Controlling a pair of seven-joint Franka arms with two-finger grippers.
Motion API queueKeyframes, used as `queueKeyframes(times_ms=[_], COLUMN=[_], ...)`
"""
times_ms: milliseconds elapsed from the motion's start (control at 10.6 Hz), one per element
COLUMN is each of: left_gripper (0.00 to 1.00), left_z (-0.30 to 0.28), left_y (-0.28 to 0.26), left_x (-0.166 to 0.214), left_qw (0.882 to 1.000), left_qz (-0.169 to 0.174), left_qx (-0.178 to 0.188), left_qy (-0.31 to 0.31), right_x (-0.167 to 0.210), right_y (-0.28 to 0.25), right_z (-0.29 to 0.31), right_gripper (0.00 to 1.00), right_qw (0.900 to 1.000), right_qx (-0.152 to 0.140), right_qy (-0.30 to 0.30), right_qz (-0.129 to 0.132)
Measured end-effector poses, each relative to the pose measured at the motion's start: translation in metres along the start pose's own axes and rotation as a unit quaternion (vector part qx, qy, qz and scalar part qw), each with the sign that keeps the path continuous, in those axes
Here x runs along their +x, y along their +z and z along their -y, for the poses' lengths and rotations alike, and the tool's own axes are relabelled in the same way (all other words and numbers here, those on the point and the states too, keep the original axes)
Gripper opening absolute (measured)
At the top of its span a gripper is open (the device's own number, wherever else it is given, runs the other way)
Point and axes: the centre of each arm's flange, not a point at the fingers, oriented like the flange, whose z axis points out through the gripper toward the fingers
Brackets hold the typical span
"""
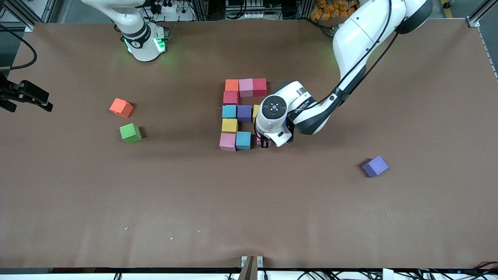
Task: Arrange 11 blocks into digit 3
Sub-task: 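Carry the pink block with the left gripper to the cyan block, then lower the pink block beside the cyan block with the left gripper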
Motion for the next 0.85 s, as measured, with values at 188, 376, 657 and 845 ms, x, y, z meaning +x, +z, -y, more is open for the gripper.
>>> queueKeyframes(times_ms=[188, 376, 657, 845], left_gripper=[0.54, 0.54, 0.54, 0.54], left_z=[-0.006, -0.009, -0.011, -0.012], left_y=[0.002, 0.001, 0.001, 0.003], left_x=[-0.002, -0.003, -0.011, -0.016], left_qw=[1.0, 1.0, 1.0, 1.0], left_qz=[-0.004, -0.001, 0.005, 0.008], left_qx=[-0.007, -0.009, -0.012, -0.012], left_qy=[-0.002, -0.004, -0.001, -0.002], right_x=[0.0, 0.0, 0.0, 0.0], right_y=[0.0, 0.0, 0.0, 0.0], right_z=[0.0, -0.002, -0.005, -0.005], right_gripper=[1.0, 1.0, 1.0, 1.0], right_qw=[1.0, 1.0, 1.0, 1.0], right_qx=[0.0, -0.001, -0.001, -0.001], right_qy=[0.001, 0.003, 0.006, 0.007], right_qz=[0.0, 0.0, 0.0, 0.0])
